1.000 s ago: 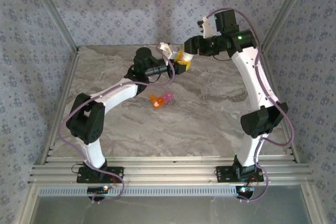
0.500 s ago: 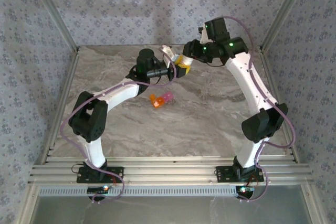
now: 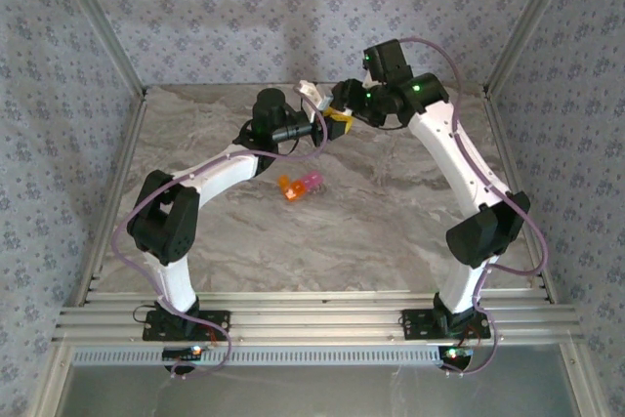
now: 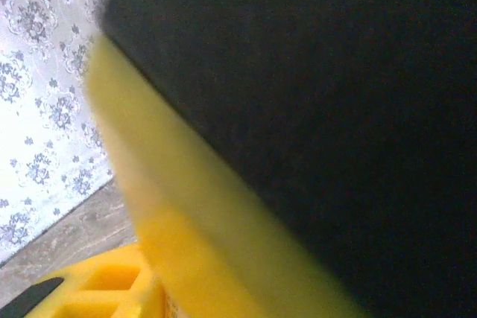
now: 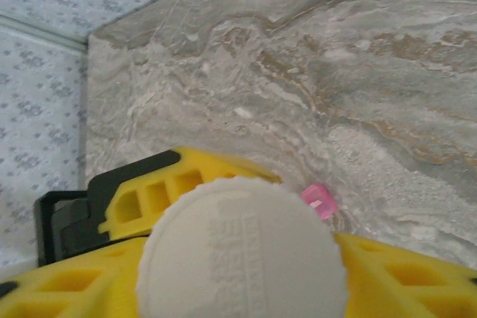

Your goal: Sort the pills into containers

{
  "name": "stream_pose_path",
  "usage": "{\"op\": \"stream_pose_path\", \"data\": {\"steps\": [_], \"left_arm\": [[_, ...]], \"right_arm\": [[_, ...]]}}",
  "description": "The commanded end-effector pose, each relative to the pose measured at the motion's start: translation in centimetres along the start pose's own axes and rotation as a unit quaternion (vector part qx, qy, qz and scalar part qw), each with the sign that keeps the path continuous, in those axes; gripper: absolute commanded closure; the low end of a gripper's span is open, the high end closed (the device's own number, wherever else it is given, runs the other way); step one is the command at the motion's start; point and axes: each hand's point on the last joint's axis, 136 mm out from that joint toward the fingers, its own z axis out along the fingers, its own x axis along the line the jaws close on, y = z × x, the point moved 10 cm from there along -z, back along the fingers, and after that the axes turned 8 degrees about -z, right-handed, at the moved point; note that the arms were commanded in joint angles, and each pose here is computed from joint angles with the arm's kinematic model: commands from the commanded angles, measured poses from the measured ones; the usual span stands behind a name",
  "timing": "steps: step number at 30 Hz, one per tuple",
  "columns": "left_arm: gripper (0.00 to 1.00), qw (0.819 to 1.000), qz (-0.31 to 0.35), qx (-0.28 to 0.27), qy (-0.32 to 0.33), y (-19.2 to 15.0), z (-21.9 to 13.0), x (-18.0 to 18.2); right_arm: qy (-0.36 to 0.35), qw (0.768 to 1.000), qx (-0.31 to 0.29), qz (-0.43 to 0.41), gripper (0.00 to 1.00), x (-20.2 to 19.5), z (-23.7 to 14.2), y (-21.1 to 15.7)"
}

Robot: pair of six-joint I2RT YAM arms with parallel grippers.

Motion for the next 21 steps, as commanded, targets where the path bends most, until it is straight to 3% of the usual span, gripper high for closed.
{"op": "stream_pose_path", "data": {"steps": [1, 11, 21], "left_arm": [[1.00, 0.999, 0.035, -0.035, -0.007, 2.1, 0.2, -0.5], [1.00, 0.998, 0.035, -0.039, -0.022, 2.5, 0.0, -0.8], [1.00, 0.997, 0.016, -0.045, -0.060, 3.2, -0.1, -1.3]], "right_arm": [[0.042, 0.999, -0.027, -0.020, 0.28, 0.3, -3.4, 1.4], [0.108, 0.987, -0.083, -0.087, 0.22, -2.2, -7.9, 2.7], [0.169, 0.969, -0.043, -0.174, 0.23, -3.3, -7.2, 3.7]]}}
